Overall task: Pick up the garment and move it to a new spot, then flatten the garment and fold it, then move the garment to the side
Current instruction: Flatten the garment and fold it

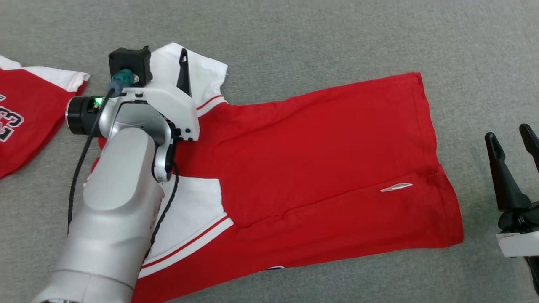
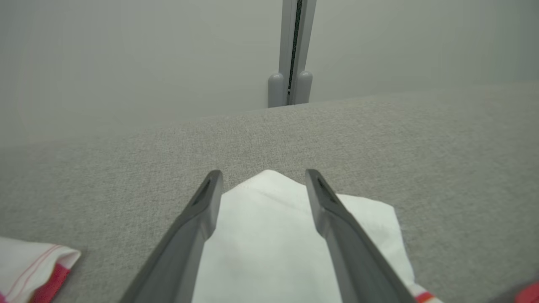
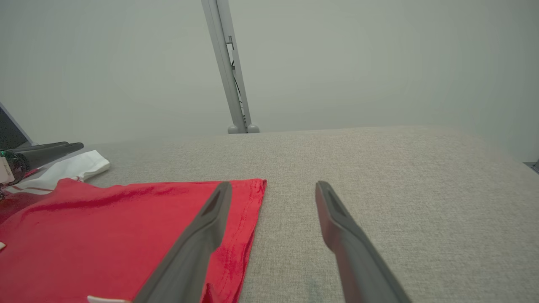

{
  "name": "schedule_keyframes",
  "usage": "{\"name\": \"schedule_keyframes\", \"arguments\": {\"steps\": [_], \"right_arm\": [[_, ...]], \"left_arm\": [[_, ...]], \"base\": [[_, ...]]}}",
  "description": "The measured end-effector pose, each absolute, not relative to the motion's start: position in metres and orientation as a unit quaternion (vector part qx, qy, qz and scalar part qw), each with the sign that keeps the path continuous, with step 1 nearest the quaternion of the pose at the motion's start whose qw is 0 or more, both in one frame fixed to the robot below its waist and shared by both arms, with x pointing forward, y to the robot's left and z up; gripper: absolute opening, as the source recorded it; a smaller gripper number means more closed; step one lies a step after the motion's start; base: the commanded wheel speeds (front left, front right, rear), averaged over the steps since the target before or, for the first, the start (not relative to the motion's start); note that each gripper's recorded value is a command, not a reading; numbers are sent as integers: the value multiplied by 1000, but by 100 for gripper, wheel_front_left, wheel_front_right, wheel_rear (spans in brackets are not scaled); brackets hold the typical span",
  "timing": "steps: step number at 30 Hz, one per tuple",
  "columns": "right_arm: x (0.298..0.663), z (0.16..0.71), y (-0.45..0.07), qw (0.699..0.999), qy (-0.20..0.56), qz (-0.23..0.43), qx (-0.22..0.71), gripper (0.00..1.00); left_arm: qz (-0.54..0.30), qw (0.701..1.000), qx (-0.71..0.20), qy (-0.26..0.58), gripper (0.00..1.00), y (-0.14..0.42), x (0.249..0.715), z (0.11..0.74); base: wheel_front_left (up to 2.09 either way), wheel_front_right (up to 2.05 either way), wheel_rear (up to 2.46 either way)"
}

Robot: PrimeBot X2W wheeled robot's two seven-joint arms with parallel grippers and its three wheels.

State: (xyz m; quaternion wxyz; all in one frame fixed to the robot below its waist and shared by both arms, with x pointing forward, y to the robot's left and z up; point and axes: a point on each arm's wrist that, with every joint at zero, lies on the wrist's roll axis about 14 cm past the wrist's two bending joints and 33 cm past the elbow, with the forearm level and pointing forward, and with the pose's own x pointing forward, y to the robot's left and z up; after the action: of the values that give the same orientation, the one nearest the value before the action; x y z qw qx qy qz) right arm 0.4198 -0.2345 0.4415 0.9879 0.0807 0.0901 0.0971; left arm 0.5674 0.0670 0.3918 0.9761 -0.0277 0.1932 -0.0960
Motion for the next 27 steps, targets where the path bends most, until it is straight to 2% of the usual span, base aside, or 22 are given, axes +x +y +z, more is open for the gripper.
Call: {"name": "schedule_keyframes", "arguments": {"steps": [4, 5, 6, 7, 11, 18, 27], "right_arm": [[418, 433, -239, 987, 104, 89, 82, 100], [418, 432, -241, 987, 106, 87, 82, 100], [418, 430, -242, 987, 108, 84, 81, 100], [417, 428, -244, 987, 112, 81, 81, 100], [419, 425, -248, 987, 116, 78, 80, 100], [438, 425, -249, 986, 116, 91, 79, 100], [478, 405, -222, 973, 152, 162, 56, 100]], "left_arm": [[-82, 962, -29, 260, 100, 68, 570, 355], [-81, 960, -32, 268, 89, 67, 573, 353], [-79, 959, -33, 272, 38, 66, 575, 351], [-74, 959, -32, 273, 0, 67, 577, 350], [-77, 958, -21, 275, 0, 68, 577, 349], [-69, 972, -13, 223, 0, 81, 582, 367], [-69, 984, -40, 158, 0, 86, 590, 394]], "base": [[0, 0, 0], [0, 0, 0], [0, 0, 0], [0, 0, 0], [0, 0, 0], [0, 0, 0], [0, 0, 0]]}}
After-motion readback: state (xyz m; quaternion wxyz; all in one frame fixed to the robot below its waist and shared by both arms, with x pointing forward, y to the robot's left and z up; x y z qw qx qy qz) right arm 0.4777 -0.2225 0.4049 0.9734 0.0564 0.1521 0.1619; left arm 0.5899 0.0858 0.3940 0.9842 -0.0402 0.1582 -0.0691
